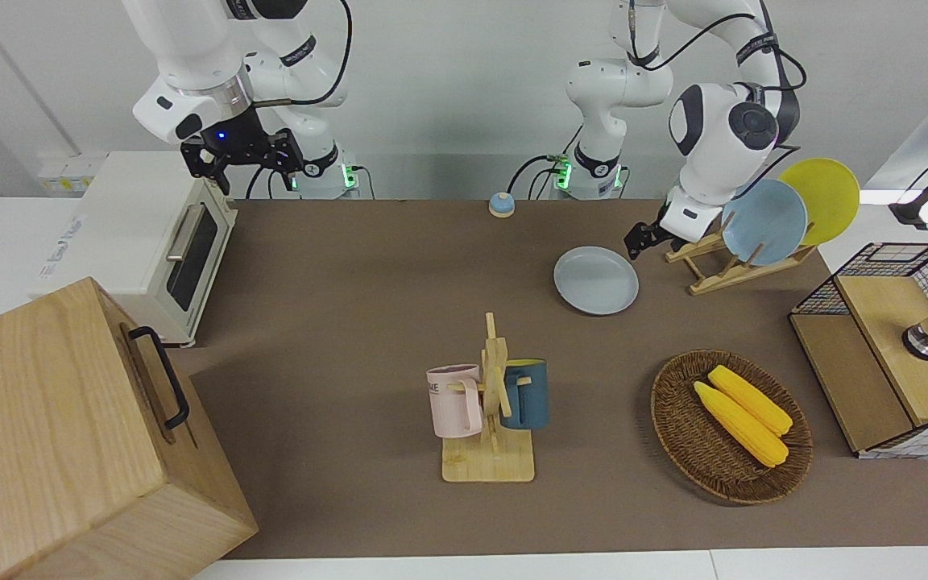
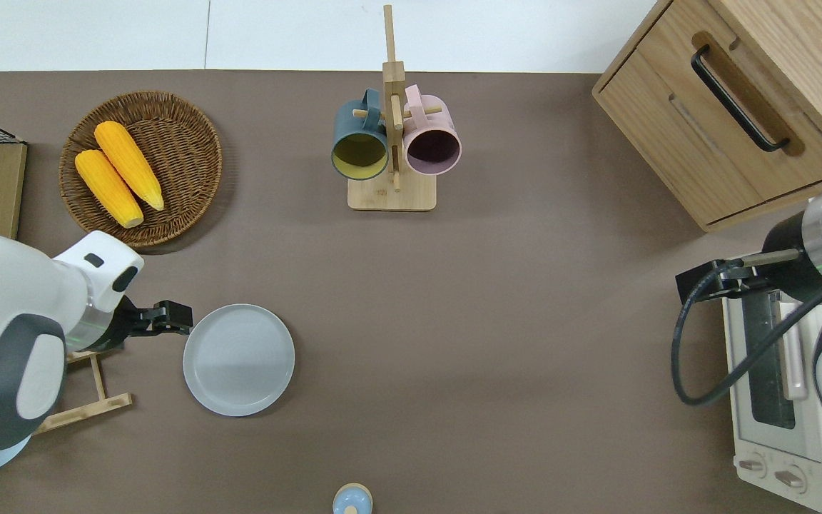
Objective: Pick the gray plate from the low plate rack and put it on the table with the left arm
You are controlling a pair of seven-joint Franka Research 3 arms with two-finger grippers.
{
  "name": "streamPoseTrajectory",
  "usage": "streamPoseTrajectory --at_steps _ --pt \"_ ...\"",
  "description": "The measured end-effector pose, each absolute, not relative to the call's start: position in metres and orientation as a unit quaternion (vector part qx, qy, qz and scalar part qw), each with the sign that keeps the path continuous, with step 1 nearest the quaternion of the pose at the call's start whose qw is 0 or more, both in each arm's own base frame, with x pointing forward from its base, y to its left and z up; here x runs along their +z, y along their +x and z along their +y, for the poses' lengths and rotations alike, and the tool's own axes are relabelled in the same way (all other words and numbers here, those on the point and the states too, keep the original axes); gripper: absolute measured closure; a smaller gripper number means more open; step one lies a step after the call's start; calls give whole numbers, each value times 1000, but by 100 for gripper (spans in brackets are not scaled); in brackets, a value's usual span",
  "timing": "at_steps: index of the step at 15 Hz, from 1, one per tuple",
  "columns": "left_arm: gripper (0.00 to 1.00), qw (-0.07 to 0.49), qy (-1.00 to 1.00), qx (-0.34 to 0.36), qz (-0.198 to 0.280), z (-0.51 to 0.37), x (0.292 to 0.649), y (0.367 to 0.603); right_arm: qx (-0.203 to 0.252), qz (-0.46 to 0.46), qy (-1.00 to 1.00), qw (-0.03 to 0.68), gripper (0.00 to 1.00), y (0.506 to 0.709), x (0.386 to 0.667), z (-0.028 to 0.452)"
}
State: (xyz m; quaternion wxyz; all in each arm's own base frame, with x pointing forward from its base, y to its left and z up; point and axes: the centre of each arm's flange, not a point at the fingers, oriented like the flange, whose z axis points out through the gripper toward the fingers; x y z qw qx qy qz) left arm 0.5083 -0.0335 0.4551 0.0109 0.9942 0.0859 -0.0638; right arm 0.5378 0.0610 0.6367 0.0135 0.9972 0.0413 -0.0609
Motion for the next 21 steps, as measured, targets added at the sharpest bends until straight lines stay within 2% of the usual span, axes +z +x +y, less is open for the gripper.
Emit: streamPoseTrajectory --at_steps 4,6,9,12,15,21 --pt "0 16 994 -30 107 -7 529 523 -61 41 997 14 1 538 637 61" --pt "0 17 994 -14 109 9 552 526 -61 41 997 14 1 538 637 61" --pt "0 16 997 -8 75 17 576 526 -61 41 997 14 1 538 637 61" --pt "0 15 1000 -9 21 16 605 522 -61 41 997 14 1 538 637 61" --pt "0 15 1000 -6 -7 16 620 520 -61 41 997 14 1 538 637 61" --pt "0 15 1000 -8 3 16 618 521 -61 41 997 14 1 538 637 61"
